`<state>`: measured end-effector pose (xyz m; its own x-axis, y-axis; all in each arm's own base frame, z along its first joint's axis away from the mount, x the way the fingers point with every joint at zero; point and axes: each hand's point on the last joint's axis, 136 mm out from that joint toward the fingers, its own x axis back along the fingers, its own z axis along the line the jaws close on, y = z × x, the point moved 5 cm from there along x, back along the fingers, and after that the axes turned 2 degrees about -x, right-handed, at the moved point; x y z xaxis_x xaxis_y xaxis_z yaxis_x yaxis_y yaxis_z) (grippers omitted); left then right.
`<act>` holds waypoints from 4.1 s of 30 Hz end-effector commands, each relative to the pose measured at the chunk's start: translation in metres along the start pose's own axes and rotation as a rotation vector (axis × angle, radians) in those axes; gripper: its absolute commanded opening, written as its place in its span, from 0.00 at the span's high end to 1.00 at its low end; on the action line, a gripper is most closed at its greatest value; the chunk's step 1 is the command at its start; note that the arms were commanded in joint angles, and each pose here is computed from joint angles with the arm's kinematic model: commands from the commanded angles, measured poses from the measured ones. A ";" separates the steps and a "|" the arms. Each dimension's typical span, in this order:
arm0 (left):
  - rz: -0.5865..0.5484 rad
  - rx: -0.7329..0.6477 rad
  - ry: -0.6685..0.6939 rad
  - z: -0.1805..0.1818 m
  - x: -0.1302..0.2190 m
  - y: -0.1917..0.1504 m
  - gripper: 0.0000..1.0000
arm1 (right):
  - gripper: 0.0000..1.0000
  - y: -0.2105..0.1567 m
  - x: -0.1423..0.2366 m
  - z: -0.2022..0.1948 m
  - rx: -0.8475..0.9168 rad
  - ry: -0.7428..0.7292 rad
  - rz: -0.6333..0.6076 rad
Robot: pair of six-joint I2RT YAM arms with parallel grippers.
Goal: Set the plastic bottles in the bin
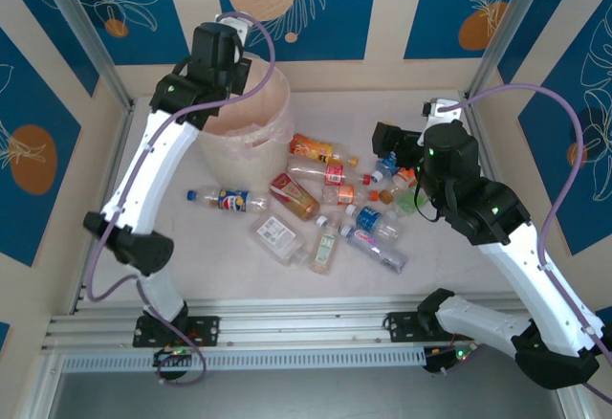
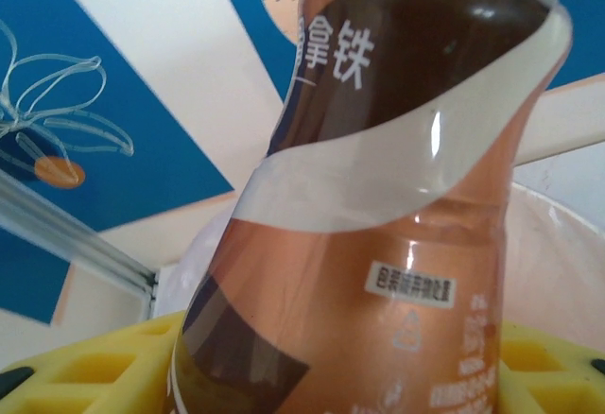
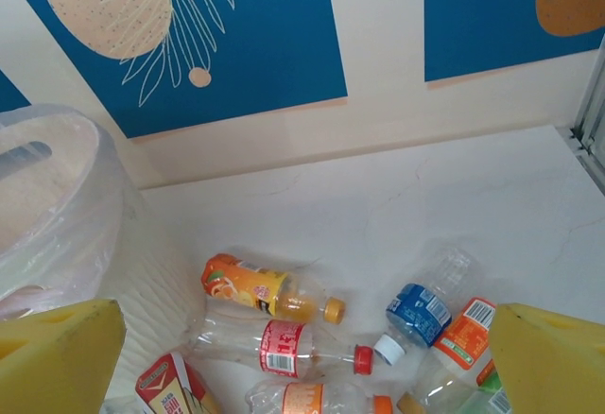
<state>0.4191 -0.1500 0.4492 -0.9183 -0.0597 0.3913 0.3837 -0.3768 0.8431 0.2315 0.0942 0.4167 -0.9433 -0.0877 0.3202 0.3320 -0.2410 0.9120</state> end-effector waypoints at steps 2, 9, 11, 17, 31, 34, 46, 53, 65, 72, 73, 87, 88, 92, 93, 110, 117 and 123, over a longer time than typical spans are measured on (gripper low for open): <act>0.063 -0.131 -0.058 -0.004 -0.029 -0.009 0.42 | 0.01 -0.007 0.006 -0.005 -0.022 -0.008 0.020; 0.175 -0.236 -0.179 -0.013 -0.055 -0.039 0.42 | 0.01 -0.017 0.005 -0.013 -0.011 -0.057 0.056; 0.210 -0.266 -0.204 -0.014 -0.060 -0.049 0.42 | 0.01 -0.021 0.005 -0.016 -0.013 -0.072 0.065; 0.284 -0.314 -0.277 -0.015 -0.072 -0.071 0.42 | 0.01 -0.028 0.006 -0.021 -0.021 -0.090 0.085; 0.448 -0.412 -0.331 -0.028 -0.100 -0.118 0.42 | 0.01 -0.037 0.003 -0.020 -0.030 -0.083 0.119; 0.474 -0.420 -0.356 -0.034 -0.109 -0.127 0.42 | 0.01 -0.039 0.002 -0.019 -0.031 -0.077 0.127; 0.579 -0.447 -0.417 -0.056 -0.138 -0.166 0.40 | 0.01 -0.045 0.001 -0.021 -0.028 -0.087 0.150; 0.628 -0.466 -0.438 -0.065 -0.150 -0.184 0.36 | 0.01 -0.045 -0.002 -0.018 -0.029 -0.083 0.150; 0.577 -0.446 -0.371 -0.055 -0.148 -0.168 0.09 | 0.01 -0.045 -0.005 -0.016 -0.015 -0.088 0.157; 0.469 -0.384 -0.312 -0.034 -0.120 -0.130 0.01 | 0.01 -0.046 -0.005 -0.016 -0.009 -0.087 0.157; 0.447 -0.370 -0.300 -0.030 -0.115 -0.123 0.01 | 0.01 -0.046 -0.005 -0.016 -0.009 -0.086 0.156; 0.160 -0.080 -0.171 0.037 0.010 -0.045 0.01 | 0.01 -0.047 -0.005 -0.012 0.007 -0.043 0.155; 0.139 -0.051 -0.161 0.042 0.021 -0.043 0.01 | 0.01 -0.048 -0.005 -0.012 0.006 -0.039 0.157; 0.079 0.060 -0.101 0.060 0.061 -0.049 0.01 | 0.01 -0.049 -0.002 -0.013 0.006 -0.028 0.160; 0.066 0.094 -0.078 0.066 0.071 -0.052 0.00 | 0.01 -0.049 -0.002 -0.013 0.005 -0.028 0.161; 0.280 0.668 0.226 0.075 0.122 -0.221 0.00 | 0.01 -0.053 -0.003 -0.013 -0.004 -0.027 0.175; 0.444 0.894 0.231 0.053 0.100 -0.295 0.00 | 0.01 -0.052 -0.003 -0.013 0.004 -0.033 0.178; 0.553 1.115 0.103 0.021 0.061 -0.335 0.01 | 0.01 -0.054 -0.006 -0.012 0.007 -0.037 0.185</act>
<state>0.2218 0.0049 0.2117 -0.5552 -0.1890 0.8099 0.5961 0.5887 0.5460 0.2186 0.0940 0.3628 -0.8662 -0.0868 0.4920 0.4985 -0.2151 0.8397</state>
